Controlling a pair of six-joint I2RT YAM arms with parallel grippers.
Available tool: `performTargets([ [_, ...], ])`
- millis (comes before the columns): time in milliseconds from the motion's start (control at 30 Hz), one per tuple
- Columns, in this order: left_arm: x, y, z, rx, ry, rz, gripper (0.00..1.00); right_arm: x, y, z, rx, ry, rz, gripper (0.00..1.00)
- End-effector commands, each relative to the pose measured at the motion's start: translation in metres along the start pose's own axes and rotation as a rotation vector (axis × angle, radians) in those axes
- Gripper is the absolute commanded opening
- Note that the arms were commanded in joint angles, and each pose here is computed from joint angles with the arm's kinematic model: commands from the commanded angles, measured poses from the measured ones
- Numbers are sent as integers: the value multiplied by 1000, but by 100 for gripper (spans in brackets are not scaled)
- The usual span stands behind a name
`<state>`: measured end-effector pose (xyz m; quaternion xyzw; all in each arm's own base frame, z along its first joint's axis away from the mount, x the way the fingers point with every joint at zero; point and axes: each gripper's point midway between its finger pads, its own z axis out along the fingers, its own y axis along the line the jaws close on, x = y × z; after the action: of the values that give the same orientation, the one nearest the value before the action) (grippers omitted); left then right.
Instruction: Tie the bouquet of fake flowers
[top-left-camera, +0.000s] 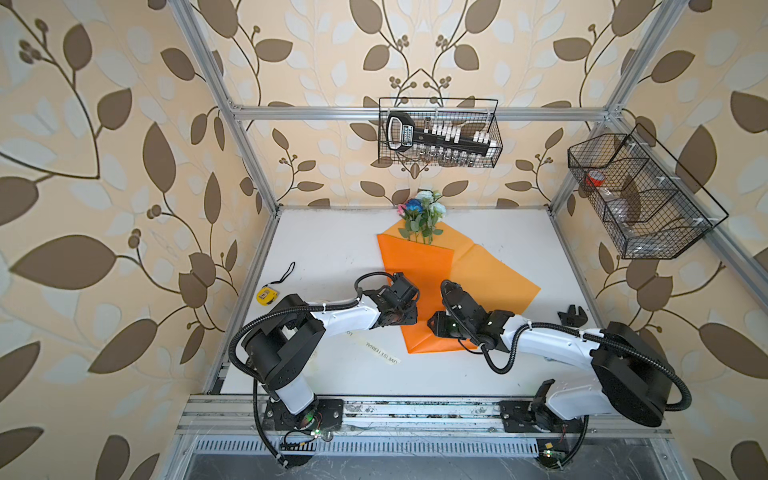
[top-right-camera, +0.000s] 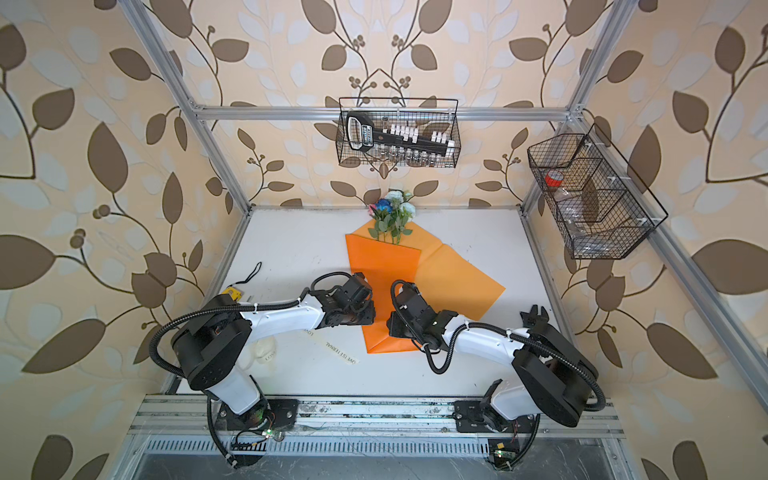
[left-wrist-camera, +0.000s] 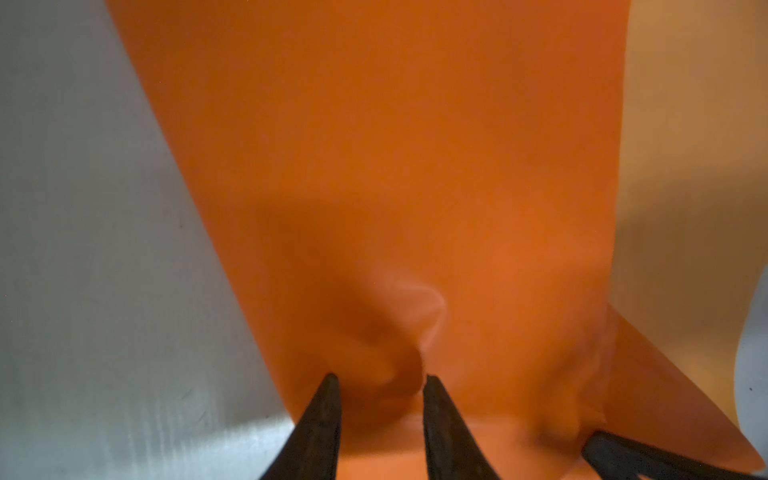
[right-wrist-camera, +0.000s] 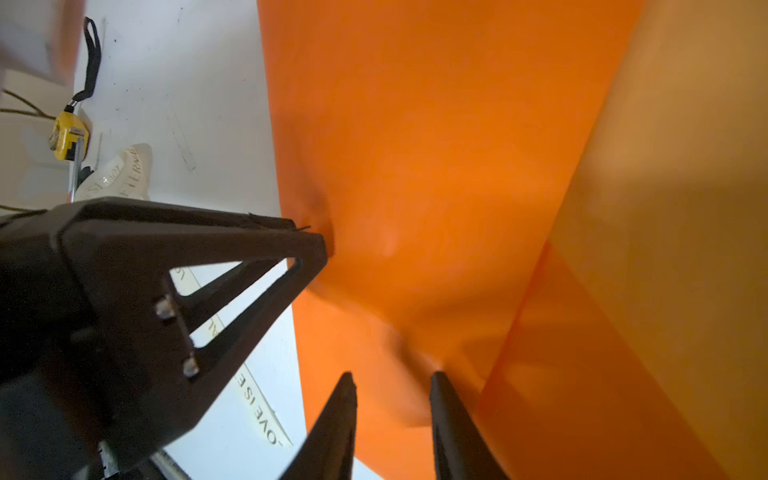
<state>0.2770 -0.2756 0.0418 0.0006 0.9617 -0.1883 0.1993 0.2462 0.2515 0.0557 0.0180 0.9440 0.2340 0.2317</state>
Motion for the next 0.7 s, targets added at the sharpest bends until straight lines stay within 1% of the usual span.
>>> performTargets([
  [0,-3,-8,2,39,-3,14,34,0,-6,2,22,-9,21,31],
  [133,0,-8,8,42,15,20,34,1,-12,2,42,-17,15,31],
  [233,2,-8,10,44,22,20,33,4,-16,7,63,-5,-4,29],
  [333,-1,-14,5,72,12,31,37,8,-27,13,112,8,-19,27],
  [500,-5,-28,-17,154,-13,57,44,12,-40,15,173,21,-31,24],
  [600,-3,-30,-38,187,-26,68,44,12,-41,13,177,15,-34,25],
  [667,3,-27,-48,195,-10,69,43,10,-39,11,170,9,-34,25],
])
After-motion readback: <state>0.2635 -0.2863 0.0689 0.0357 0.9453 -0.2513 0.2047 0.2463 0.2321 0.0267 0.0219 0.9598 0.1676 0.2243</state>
